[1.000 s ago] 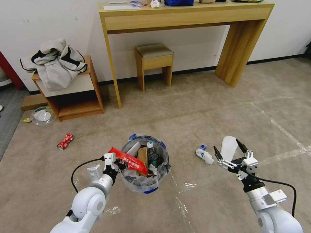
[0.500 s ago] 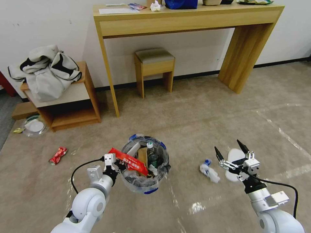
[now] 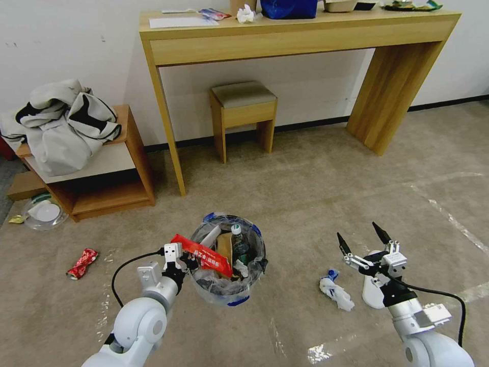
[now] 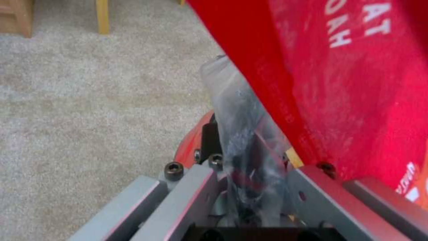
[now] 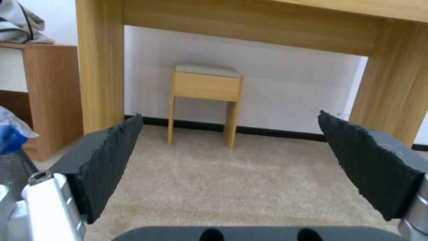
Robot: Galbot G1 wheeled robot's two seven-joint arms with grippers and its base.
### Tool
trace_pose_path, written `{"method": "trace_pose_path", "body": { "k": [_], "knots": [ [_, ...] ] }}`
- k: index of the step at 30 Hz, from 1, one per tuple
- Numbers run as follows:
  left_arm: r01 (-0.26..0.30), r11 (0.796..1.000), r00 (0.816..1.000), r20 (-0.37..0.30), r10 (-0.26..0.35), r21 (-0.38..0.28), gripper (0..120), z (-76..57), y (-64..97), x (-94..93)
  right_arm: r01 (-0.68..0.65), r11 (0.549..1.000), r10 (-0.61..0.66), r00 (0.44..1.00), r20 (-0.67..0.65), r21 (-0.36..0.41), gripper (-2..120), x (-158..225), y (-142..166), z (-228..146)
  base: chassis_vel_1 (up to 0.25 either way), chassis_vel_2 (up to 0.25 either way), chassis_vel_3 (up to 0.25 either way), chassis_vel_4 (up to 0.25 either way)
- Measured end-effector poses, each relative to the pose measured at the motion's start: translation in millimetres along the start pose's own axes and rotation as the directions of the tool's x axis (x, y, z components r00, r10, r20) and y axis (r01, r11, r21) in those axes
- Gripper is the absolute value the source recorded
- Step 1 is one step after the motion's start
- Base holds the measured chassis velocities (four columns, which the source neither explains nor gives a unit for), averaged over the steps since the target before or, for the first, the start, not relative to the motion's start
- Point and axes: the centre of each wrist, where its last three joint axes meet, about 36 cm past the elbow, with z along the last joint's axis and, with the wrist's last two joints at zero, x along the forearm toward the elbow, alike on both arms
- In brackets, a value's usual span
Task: Pick up the trash bin and place the garbage on the floor into it.
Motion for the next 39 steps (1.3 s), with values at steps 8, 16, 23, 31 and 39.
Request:
{"method": "trace_pose_path", "body": {
  "k": [8,16,23,31,39],
  "knots": [
    [0.018,1.0,1.0,0.013,-0.017,-0.025,1,-7.1,7.6,2.0,0.025,1.0,-0.025,0.999,-0.033,-0.014,100,-19.8,-21.7,5.8,0.0,0.0,0.0,0.0],
    [0.021,0.999,1.0,0.022,-0.02,-0.025,1,-12.8,11.3,0.3,0.066,0.998,-0.067,0.994,-0.092,-0.007,100,-44.0,-48.6,10.1,0.0,0.0,0.0,0.0],
    [0.026,1.0,0.999,0.031,-0.025,-0.017,1,-14.7,11.7,-7.2,0.107,0.993,-0.113,0.974,-0.195,-0.042,100,-68.2,-62.0,27.0,0.0,0.0,0.0,0.0],
    [0.065,0.998,0.997,0.041,-0.064,-0.005,1,-13.5,23.8,-18.8,0.111,0.991,-0.128,0.943,-0.308,-0.073,100,-65.4,-69.9,53.7,0.0,0.0,0.0,0.0],
    [0.071,0.997,0.996,0.046,-0.07,-0.008,1,-10.9,22.2,-20.4,0.089,0.991,-0.121,0.917,-0.379,-0.102,100,-50.6,-77.0,69.1,0.0,0.0,0.0,0.0]
  ]
}}
